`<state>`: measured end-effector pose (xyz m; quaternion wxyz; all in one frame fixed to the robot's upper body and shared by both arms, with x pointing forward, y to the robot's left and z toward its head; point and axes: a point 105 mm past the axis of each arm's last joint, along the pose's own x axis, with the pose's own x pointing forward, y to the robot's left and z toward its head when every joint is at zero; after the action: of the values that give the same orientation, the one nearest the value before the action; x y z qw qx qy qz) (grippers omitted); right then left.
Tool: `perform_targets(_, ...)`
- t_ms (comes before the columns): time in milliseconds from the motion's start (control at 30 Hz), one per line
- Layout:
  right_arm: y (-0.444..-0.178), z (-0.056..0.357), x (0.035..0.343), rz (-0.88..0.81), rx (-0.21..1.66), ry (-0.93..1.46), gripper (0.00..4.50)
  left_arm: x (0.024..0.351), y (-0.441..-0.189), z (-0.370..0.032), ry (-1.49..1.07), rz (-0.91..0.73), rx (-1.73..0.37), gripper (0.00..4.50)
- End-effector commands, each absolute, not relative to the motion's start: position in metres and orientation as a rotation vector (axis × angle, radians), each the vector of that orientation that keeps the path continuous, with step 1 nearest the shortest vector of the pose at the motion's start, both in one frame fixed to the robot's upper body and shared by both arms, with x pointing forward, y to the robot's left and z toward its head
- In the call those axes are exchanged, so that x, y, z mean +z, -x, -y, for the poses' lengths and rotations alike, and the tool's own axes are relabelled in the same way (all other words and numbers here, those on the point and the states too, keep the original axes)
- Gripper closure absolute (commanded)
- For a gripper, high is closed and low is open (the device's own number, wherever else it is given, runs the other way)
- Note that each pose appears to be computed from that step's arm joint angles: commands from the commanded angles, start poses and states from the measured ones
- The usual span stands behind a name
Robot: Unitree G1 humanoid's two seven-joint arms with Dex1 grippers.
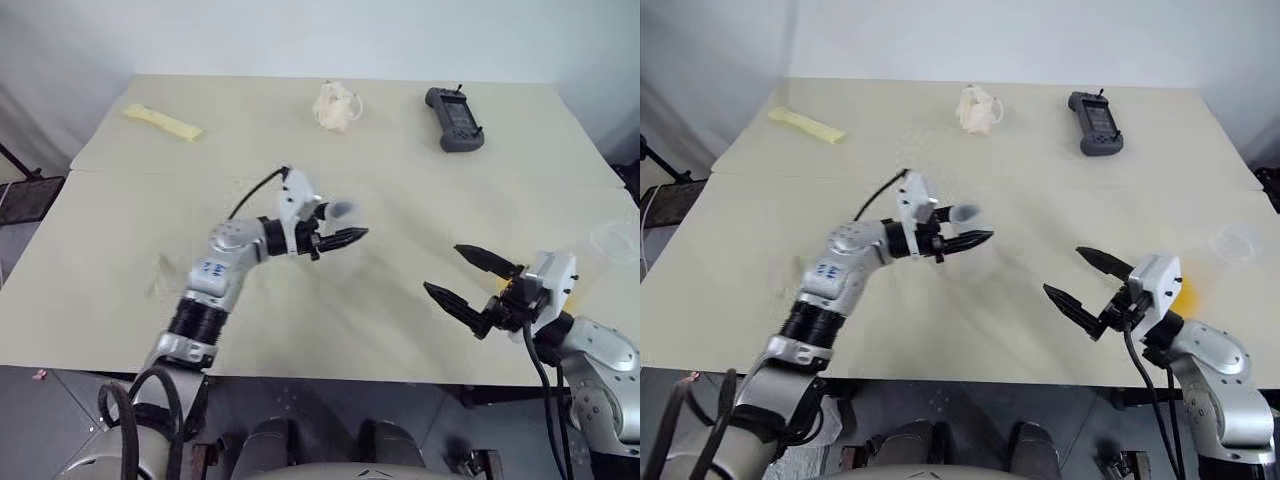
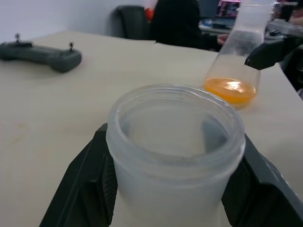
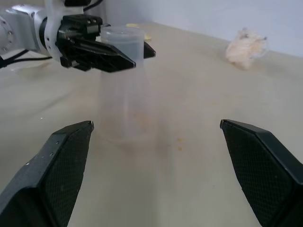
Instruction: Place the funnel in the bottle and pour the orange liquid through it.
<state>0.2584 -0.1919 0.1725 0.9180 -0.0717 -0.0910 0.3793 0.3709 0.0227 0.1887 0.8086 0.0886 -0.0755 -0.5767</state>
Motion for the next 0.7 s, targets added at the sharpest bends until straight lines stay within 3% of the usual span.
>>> perform_targets(33, -0.25, 0.192, 0.188, 0.248, 0.761, 0.172, 0.0, 0.196, -0.373, -0.018, -0.217, 0.219, -1.247, 2.13)
perform_targets(100, -0.248, 0.192, 0.187, 0.246, 0.753, 0.168, 0.0, 0.198, -0.371, -0.016, -0.187, 0.225, -1.261, 1.38)
perform_targets(267, -0.25, 0.19, 0.187, 0.247, 0.754, 0.162, 0.0, 0.208, -0.363, -0.024, -0.123, 0.254, -1.295, 0.03)
perform_targets(533, -0.267, 0.181, 0.195, 0.279, 0.818, 0.144, 0.0, 0.227, -0.352, -0.073, -0.173, 0.345, -1.209, 0.03)
perform_targets(700, -0.278, 0.161, 0.202, 0.318, 0.929, 0.13, 0.0, 0.246, -0.34, -0.133, -0.179, 0.46, -1.029, 0.03)
